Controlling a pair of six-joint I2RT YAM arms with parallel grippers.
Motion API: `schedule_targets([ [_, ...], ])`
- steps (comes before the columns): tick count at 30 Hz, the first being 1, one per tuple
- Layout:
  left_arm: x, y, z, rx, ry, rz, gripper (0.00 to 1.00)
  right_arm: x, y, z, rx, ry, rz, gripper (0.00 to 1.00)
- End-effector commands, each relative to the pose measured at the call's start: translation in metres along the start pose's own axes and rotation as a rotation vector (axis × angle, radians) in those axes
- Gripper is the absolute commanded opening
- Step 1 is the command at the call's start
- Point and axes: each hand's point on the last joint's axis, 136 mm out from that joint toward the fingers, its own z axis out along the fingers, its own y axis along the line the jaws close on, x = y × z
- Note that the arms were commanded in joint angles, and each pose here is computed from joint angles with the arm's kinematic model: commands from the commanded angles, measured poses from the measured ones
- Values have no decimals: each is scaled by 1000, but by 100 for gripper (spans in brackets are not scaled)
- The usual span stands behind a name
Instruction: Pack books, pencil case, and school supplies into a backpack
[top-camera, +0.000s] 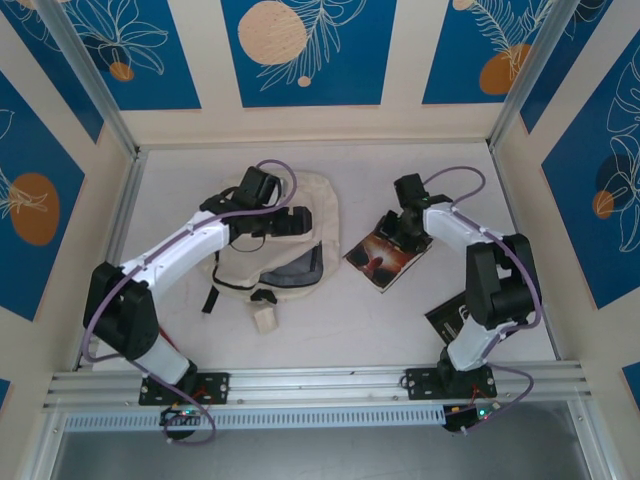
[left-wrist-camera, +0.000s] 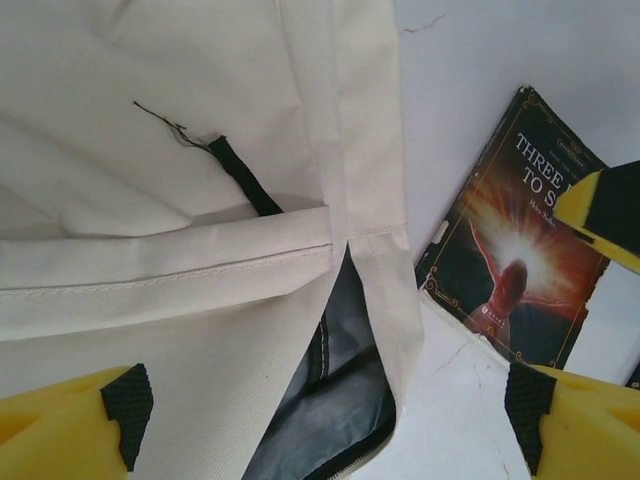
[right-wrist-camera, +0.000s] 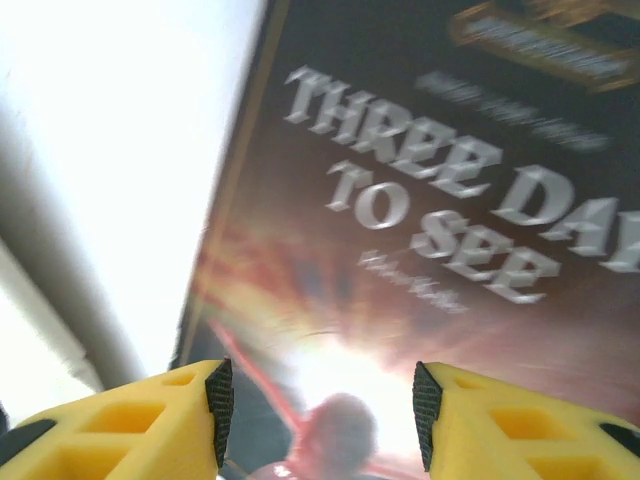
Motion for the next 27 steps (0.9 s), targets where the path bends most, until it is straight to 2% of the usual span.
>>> schedule_targets([
  [1, -9, -19, 2, 39, -7, 12, 92, 19, 17, 19, -24, 82, -8, 51],
  [3, -9, -22, 4, 40, -5, 10, 92, 27, 20, 26, -21, 108, -13, 49],
  [8, -9, -33, 14, 58, 12, 7, 90, 62, 17, 34, 8, 202, -67, 38],
  [13, -11, -53, 31, 104, 20, 7, 86, 118, -6, 31, 46, 309, -87, 35],
  [16, -5, -66, 43, 125, 58, 25, 84, 135, -17, 20, 61, 315, -103, 35],
  [19, 4, -76, 57, 138, 97, 42, 80, 133, -17, 5, 46, 278, -110, 34],
  [23, 17, -94, 71, 160, 139, 58, 73, 103, -14, -24, 44, 127, -106, 36],
  [27, 36, -111, 87, 144, 192, 97, 65, 76, -35, -40, 56, 24, -33, 46],
])
